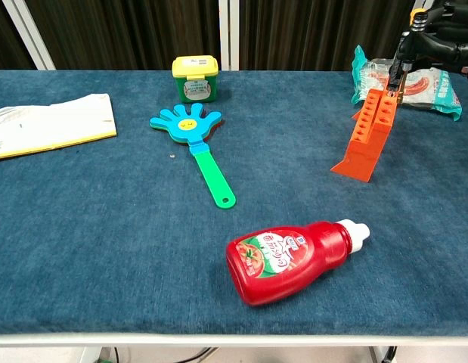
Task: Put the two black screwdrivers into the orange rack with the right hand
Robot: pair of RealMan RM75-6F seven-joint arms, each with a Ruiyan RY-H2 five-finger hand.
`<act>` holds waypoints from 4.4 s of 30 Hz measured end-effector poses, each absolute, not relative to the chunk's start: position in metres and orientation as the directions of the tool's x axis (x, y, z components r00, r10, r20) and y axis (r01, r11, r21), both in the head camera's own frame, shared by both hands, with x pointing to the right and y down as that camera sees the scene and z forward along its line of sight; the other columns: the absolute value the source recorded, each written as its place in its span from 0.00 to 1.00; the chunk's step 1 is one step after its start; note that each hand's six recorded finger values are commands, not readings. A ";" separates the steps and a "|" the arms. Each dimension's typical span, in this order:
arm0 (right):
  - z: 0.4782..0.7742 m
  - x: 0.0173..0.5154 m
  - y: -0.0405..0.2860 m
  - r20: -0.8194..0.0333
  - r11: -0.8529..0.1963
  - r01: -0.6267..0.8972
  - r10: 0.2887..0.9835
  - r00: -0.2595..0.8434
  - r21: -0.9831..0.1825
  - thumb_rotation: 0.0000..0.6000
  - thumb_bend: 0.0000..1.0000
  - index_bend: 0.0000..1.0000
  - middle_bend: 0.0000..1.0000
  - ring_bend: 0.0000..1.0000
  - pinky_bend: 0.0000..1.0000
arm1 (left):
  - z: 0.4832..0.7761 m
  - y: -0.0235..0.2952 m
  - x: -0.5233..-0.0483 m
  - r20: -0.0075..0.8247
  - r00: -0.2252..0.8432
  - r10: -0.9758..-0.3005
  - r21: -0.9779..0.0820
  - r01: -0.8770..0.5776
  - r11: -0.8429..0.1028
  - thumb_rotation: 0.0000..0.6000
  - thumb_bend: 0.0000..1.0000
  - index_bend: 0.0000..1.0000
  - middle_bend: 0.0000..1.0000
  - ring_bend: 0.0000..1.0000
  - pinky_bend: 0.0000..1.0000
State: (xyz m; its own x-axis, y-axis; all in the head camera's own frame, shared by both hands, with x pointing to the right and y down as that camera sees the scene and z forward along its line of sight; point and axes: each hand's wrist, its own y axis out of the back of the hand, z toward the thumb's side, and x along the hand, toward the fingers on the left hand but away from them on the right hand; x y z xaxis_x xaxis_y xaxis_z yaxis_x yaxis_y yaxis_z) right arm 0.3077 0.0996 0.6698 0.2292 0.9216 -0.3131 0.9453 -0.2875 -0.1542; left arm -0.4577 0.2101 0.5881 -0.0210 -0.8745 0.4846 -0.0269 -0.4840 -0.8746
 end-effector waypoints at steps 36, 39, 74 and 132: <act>0.687 0.299 0.108 -0.356 -0.343 0.927 0.893 0.274 -0.148 1.00 0.38 0.61 0.47 0.37 0.38 | 0.586 0.211 -0.457 0.478 -0.017 -0.878 -0.878 -0.029 -0.477 1.00 0.01 0.18 0.20 0.14 0.26; 0.687 0.298 0.110 -0.350 -0.359 0.920 0.892 0.287 -0.160 1.00 0.28 0.42 0.44 0.36 0.37 | 0.586 0.212 -0.457 0.480 -0.015 -0.877 -0.877 -0.029 -0.479 1.00 0.01 0.18 0.20 0.14 0.26; 0.619 0.306 0.122 -0.066 -0.374 0.729 0.908 0.414 -0.573 1.00 0.32 0.30 0.12 0.00 0.00 | 0.590 0.212 -0.454 0.487 -0.016 -0.873 -0.874 -0.016 -0.487 1.00 0.01 0.18 0.20 0.14 0.26; 0.644 0.248 0.108 -0.258 -0.287 0.031 0.899 0.354 -0.958 1.00 0.47 0.63 0.02 0.00 0.00 | 0.589 0.210 -0.458 0.488 -0.021 -0.872 -0.873 -0.026 -0.488 1.00 0.01 0.18 0.20 0.14 0.26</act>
State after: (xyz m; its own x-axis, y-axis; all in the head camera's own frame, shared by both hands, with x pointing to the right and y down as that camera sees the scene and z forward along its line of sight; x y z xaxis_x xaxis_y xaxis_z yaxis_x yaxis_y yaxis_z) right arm 0.2479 0.1083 0.6444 0.3538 0.8991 -0.2578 0.0310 -0.2867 -0.9575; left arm -0.4583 0.2100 0.5890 -0.0211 -0.8724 0.4883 -0.0261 -0.4877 -0.8726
